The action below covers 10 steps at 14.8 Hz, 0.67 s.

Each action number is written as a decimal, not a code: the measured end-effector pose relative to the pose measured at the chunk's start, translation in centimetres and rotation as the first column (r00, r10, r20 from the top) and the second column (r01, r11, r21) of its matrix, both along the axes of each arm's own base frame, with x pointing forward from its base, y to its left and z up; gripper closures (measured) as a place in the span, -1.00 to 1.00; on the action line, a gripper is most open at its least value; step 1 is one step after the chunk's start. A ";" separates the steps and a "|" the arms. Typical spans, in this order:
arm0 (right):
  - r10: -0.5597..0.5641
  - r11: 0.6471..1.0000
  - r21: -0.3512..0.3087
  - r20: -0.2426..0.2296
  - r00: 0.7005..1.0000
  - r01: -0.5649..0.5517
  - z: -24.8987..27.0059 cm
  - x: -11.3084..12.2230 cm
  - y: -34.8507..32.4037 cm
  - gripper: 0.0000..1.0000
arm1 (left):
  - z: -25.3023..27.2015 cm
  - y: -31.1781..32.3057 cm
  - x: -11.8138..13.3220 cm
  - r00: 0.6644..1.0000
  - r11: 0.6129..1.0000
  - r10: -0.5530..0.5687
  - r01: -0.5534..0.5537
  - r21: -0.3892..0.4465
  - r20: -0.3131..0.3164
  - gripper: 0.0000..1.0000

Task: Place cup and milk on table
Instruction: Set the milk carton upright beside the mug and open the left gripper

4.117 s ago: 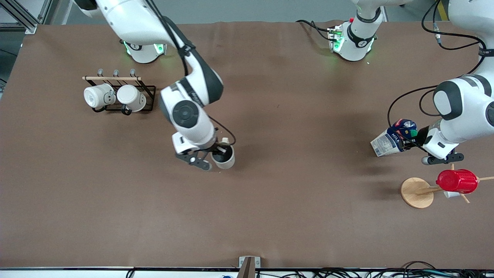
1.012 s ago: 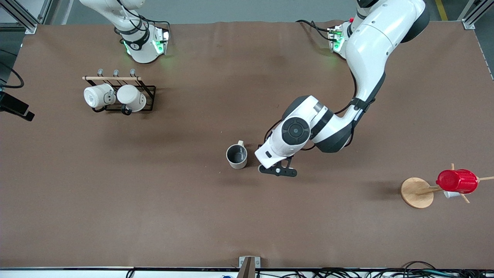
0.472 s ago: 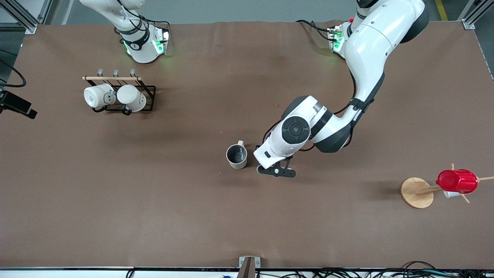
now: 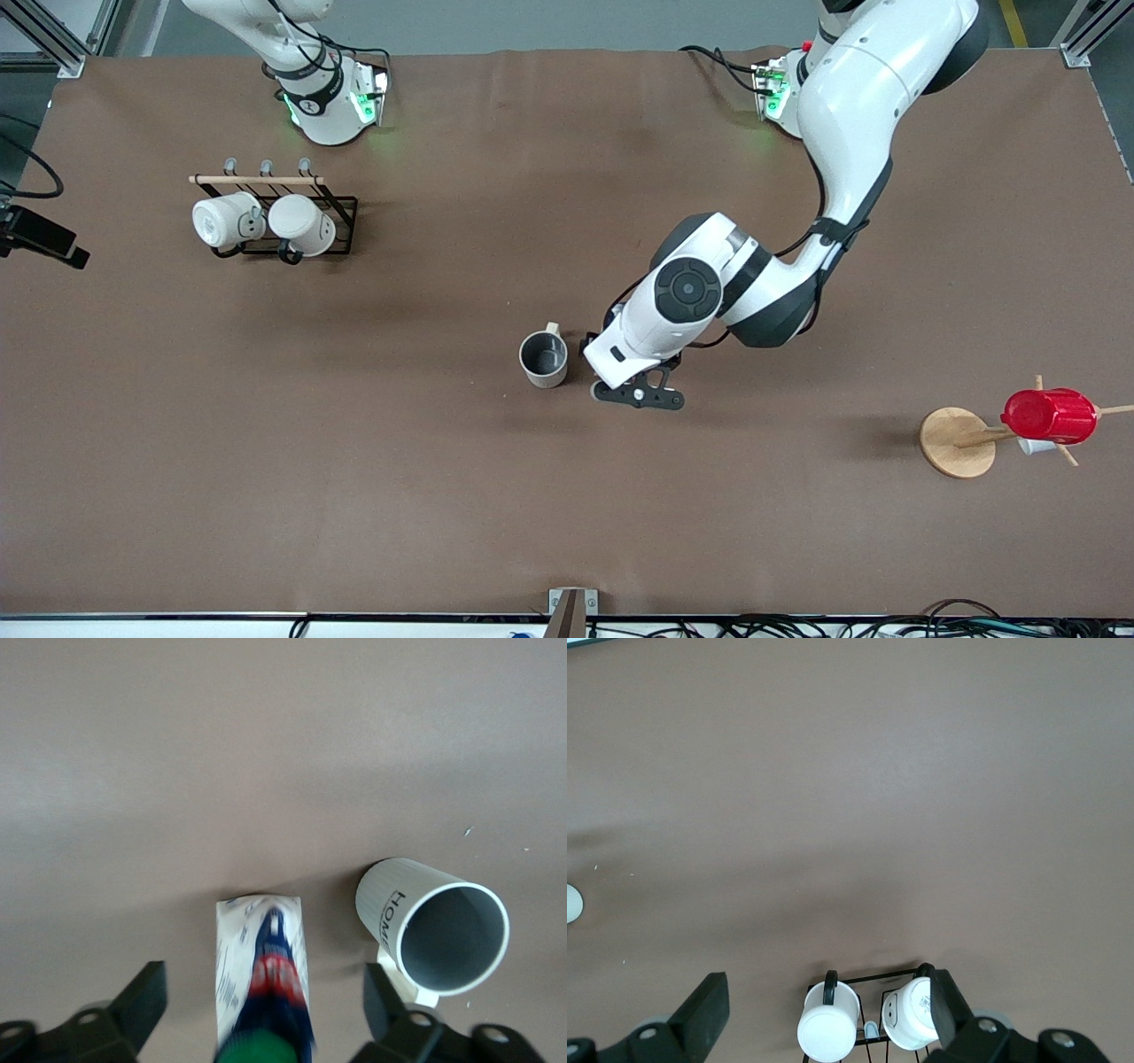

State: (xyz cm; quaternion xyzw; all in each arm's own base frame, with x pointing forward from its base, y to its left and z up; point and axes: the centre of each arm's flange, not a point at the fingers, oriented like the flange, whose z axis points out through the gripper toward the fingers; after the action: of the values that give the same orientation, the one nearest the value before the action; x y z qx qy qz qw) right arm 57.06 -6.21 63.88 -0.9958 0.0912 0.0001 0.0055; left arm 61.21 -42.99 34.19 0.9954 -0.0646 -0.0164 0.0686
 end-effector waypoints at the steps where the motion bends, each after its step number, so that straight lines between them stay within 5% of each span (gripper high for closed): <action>1: 0.000 1.000 0.000 0.000 1.000 0.000 0.0 0.0 0.0 -1.00 | 1.8 0.7 0.1 1.000 1.000 0.005 -0.005 0.013 0.006 -1.00; 7: 0.001 1.000 0.001 -0.007 1.000 -0.001 -0.1 -0.1 0.1 -1.00 | 13.4 10.6 1.3 0.992 0.989 0.113 -0.118 0.086 0.054 -1.00; 10: 0.001 1.000 0.001 -0.007 1.000 -0.001 -0.1 -0.1 0.1 -1.00 | 16.0 17.5 1.9 0.995 0.992 0.075 -0.082 0.094 0.070 -1.00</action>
State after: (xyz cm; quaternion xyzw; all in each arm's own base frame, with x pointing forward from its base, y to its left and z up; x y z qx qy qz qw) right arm 57.00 -6.15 63.78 -0.9958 0.0908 0.0037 0.0056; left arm 63.16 -25.50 50.19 0.9993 -0.0268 0.0163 0.0187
